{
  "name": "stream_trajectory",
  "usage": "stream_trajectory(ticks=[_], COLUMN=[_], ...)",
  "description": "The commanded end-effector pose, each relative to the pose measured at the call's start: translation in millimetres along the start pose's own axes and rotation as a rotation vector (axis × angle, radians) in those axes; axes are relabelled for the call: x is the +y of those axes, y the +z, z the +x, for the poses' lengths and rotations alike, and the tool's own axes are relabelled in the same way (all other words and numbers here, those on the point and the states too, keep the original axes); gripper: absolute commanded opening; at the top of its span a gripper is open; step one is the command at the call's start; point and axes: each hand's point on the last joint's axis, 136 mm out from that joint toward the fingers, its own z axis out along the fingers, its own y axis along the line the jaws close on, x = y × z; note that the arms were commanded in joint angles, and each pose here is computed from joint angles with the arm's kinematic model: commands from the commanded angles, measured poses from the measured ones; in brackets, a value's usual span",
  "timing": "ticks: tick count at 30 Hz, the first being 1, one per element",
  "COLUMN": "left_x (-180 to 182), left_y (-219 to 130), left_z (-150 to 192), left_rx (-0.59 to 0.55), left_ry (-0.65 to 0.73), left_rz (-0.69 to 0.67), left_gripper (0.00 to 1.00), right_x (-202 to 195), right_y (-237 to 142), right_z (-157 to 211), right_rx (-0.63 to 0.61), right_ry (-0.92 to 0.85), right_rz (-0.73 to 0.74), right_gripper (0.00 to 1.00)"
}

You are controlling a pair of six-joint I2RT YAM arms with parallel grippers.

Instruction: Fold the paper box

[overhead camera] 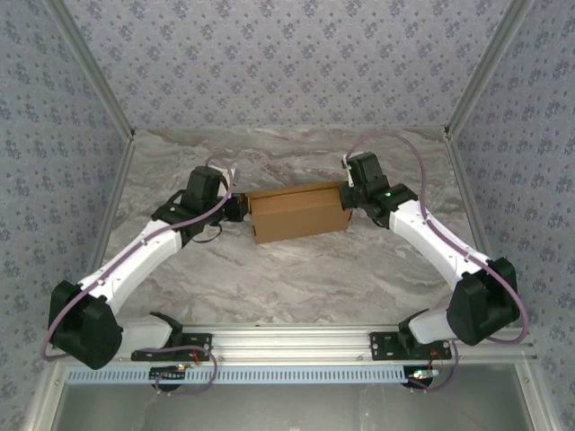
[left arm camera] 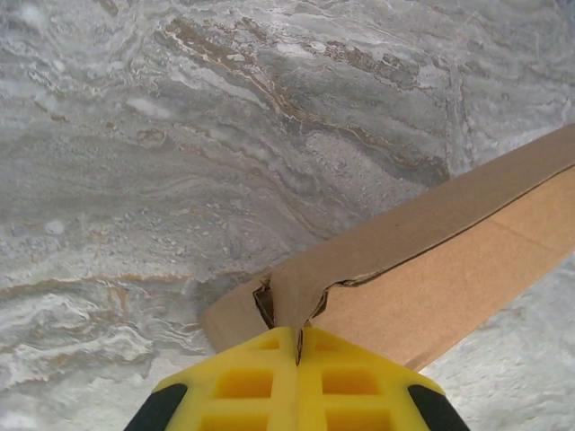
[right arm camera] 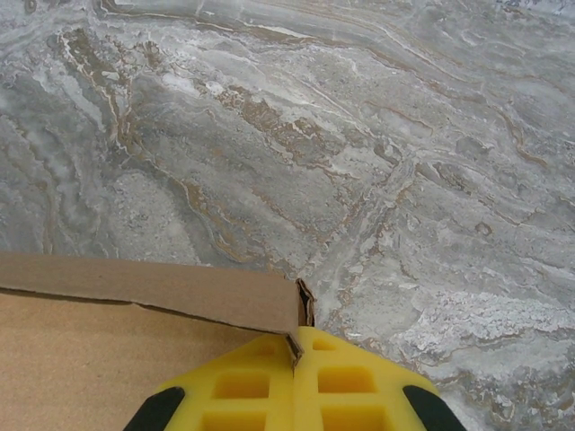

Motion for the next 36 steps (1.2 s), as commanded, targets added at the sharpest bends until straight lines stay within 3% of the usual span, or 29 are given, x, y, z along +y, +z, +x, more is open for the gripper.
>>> stream_trajectory(ticks=[1,18,27,36], left_x=[-18,-21,-2,8], left_y=[1,12,14,22], left_z=[-9,1,28,51], left_rx=[-0.01,-0.015,-0.042,-0.065], left_ry=[-0.101,-0.178,-0.073,-0.007], left_rz=[0.042,-0.008,-0.151,-0.153], left_gripper=[0.0,0.0,0.0,0.05], right_x=[11,10,5,1], right_y=[6,8,8,13], right_z=[34,38,42,57], right_rx=[0.107,0.11,0.112,0.102], right_ry=[-0.021,-0.03,-0.032,-0.022], right_rz=[-0.033,-0.027,0.0,0.014], right_gripper=[0.06,0.06,0.06,0.06])
